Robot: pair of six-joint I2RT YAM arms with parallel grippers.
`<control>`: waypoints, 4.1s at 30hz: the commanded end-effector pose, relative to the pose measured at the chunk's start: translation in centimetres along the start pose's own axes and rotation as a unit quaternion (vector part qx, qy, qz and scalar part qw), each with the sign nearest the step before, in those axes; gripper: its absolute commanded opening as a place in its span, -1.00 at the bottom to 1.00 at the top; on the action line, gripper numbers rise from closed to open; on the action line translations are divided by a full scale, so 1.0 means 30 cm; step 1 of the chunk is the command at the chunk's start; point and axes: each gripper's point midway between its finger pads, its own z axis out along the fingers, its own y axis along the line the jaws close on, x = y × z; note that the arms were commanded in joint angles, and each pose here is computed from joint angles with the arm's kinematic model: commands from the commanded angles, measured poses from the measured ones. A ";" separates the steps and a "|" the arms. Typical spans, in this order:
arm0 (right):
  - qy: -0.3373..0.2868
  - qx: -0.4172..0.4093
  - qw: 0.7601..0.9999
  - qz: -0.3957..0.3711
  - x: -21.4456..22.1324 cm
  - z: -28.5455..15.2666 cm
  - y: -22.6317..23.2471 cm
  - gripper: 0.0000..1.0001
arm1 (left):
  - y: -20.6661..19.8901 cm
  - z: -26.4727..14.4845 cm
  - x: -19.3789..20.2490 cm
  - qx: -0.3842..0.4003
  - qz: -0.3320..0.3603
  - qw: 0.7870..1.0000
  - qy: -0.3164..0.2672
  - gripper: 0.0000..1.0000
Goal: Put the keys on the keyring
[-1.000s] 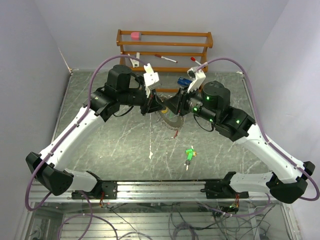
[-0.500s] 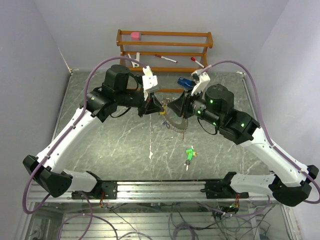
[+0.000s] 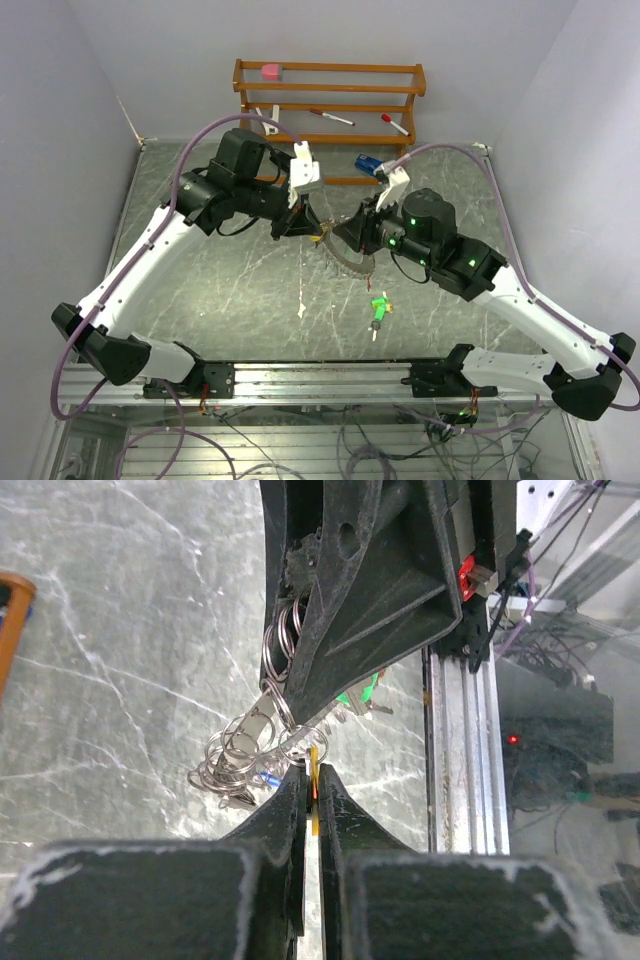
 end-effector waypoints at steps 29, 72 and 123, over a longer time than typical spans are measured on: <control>0.026 0.184 0.983 -0.001 0.120 -0.034 -0.381 0.79 | 0.390 -0.016 0.366 -0.133 -0.018 0.976 0.171 -0.86; 0.066 0.125 0.990 0.002 0.192 0.064 -0.365 0.84 | 0.413 -0.884 0.571 -0.512 -0.057 0.806 0.293 -0.86; 0.089 0.213 0.973 0.021 0.143 0.056 -0.443 0.99 | 0.353 -1.130 1.003 -0.522 -0.135 0.694 0.477 0.42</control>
